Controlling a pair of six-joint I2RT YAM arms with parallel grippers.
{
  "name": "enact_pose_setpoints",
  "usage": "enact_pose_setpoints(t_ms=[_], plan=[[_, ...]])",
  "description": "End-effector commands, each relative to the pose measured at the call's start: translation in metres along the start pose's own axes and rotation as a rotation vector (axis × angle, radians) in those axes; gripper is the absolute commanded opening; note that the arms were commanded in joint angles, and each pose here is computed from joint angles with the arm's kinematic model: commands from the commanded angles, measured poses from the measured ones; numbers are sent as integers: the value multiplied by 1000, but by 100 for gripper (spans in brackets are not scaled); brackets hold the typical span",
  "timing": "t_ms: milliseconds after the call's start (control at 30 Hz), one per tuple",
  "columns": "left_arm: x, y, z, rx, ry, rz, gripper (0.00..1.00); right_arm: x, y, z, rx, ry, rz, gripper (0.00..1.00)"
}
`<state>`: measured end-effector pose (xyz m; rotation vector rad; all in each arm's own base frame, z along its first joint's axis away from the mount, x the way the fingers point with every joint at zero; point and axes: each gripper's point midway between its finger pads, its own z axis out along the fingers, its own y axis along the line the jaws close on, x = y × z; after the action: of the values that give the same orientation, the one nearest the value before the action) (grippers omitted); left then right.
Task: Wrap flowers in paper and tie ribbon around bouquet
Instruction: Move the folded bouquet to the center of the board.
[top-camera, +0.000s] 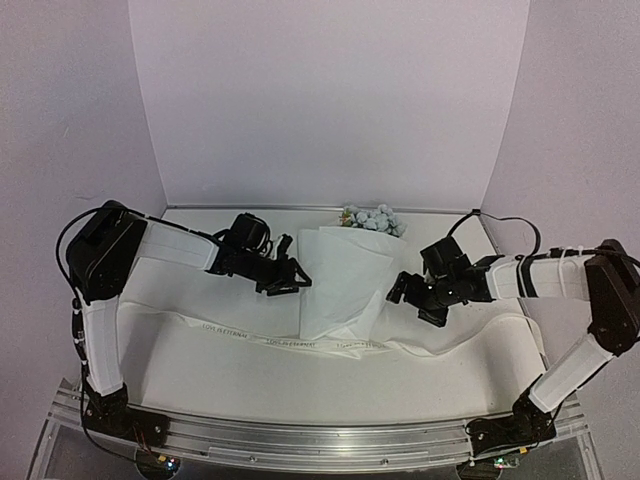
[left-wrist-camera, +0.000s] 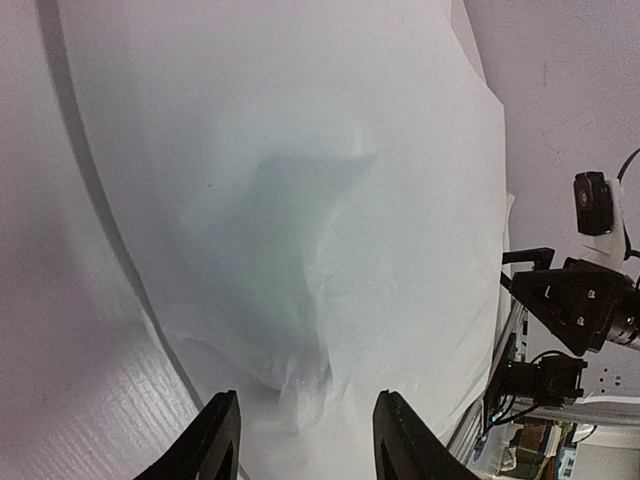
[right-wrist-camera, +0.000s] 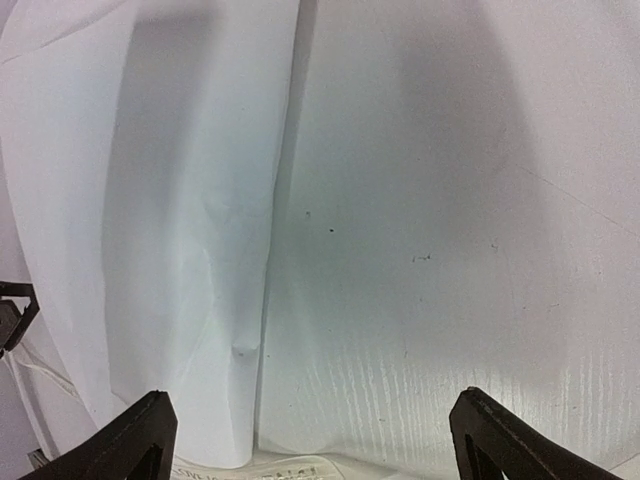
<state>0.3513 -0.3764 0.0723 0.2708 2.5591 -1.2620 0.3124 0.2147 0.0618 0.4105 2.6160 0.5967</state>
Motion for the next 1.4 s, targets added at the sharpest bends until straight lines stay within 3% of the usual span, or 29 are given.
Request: enact_pose_setpoints(t_ms=[0, 367, 967, 1100, 1367], plan=[[-8, -22, 12, 48, 5, 57, 45, -9, 28, -10, -85, -32, -46, 98], [3, -32, 32, 63, 67, 75, 42, -15, 57, 39, -93, 72, -30, 98], [11, -38, 50, 86, 110, 83, 40, -1, 45, 77, -77, 118, 68, 94], [9, -41, 52, 91, 110, 86, 40, 1, 48, 80, -95, 125, 82, 80], [1, -56, 39, 95, 94, 115, 40, 2, 48, 88, -91, 138, 104, 18]])
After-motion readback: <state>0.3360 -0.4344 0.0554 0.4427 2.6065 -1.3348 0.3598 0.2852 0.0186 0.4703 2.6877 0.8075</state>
